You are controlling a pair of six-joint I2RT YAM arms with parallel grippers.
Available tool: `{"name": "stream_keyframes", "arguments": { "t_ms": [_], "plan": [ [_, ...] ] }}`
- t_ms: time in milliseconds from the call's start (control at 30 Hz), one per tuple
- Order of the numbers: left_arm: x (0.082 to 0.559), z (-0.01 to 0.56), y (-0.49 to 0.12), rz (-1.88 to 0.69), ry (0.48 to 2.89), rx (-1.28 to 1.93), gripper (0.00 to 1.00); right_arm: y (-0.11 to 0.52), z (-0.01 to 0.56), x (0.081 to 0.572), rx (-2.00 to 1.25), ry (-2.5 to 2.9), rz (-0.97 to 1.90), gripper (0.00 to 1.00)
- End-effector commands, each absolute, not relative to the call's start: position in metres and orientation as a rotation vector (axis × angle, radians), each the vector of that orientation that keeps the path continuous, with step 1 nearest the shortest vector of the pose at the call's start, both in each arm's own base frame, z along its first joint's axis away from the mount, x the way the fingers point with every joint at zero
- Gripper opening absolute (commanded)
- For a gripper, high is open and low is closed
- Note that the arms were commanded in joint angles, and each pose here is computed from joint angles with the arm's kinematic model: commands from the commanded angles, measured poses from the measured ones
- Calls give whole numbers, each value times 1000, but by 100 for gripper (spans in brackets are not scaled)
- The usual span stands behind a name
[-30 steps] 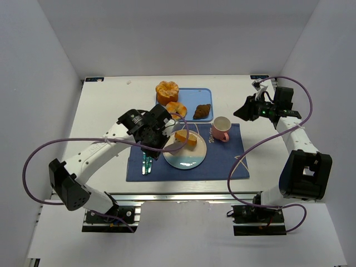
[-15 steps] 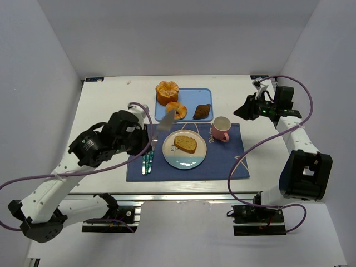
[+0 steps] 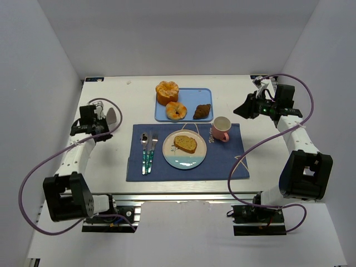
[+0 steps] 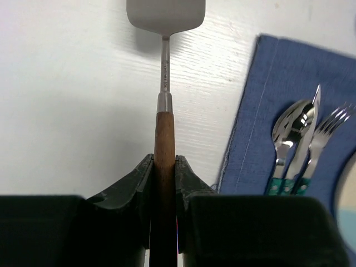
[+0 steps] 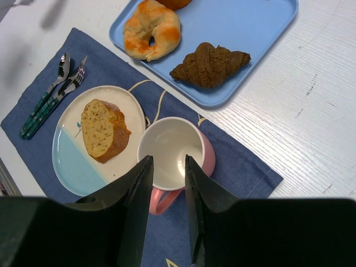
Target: Place the bread
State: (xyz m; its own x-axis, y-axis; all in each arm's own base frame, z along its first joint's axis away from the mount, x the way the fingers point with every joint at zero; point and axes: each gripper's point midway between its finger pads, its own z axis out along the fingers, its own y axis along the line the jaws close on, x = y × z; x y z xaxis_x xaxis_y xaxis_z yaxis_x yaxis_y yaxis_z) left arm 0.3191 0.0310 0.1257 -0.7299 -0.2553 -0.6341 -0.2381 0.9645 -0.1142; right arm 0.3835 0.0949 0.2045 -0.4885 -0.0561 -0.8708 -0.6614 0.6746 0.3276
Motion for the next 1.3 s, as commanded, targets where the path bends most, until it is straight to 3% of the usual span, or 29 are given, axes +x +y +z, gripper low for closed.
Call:
{"name": "stream_keyframes", "arguments": {
  "t_ms": [0, 233, 300, 433, 567, 667, 700, 767, 933, 967, 1000, 1267],
  "plan": [
    [362, 142, 20, -70, 2252, 29, 0, 97, 225, 385, -595, 1904, 822, 35],
    [356, 87, 29, -81, 2305, 105, 0, 96, 219, 382, -604, 1925, 804, 39],
    [354, 79, 37, -42, 2324, 87, 4, 94, 219, 381, -617, 1926, 786, 41],
    [347, 66, 48, 22, 2365, 29, 22, 94, 221, 382, -624, 1921, 783, 43],
    [343, 66, 48, 22, 2368, -14, 55, 94, 224, 384, -636, 1919, 781, 46],
    [338, 68, 47, 14, 2376, -46, 72, 94, 226, 383, -655, 1912, 780, 50],
    [335, 69, 46, 5, 2379, -68, 85, 95, 226, 382, -663, 1909, 787, 50],
    [335, 82, 43, -5, 2340, -69, 96, 96, 229, 380, -687, 1900, 790, 52],
    [337, 135, 41, -27, 2178, -175, 98, 90, 243, 390, -583, 1918, 742, 66],
    [336, 154, 41, -29, 2121, -185, 98, 86, 248, 393, -485, 1950, 739, 81],
    [337, 166, 39, -53, 2086, -222, 98, 75, 249, 404, -412, 1969, 663, 88],
    [330, 231, -2, -301, 1949, -148, 98, 48, 255, 436, -246, 2025, 539, 90]
  ]
}}
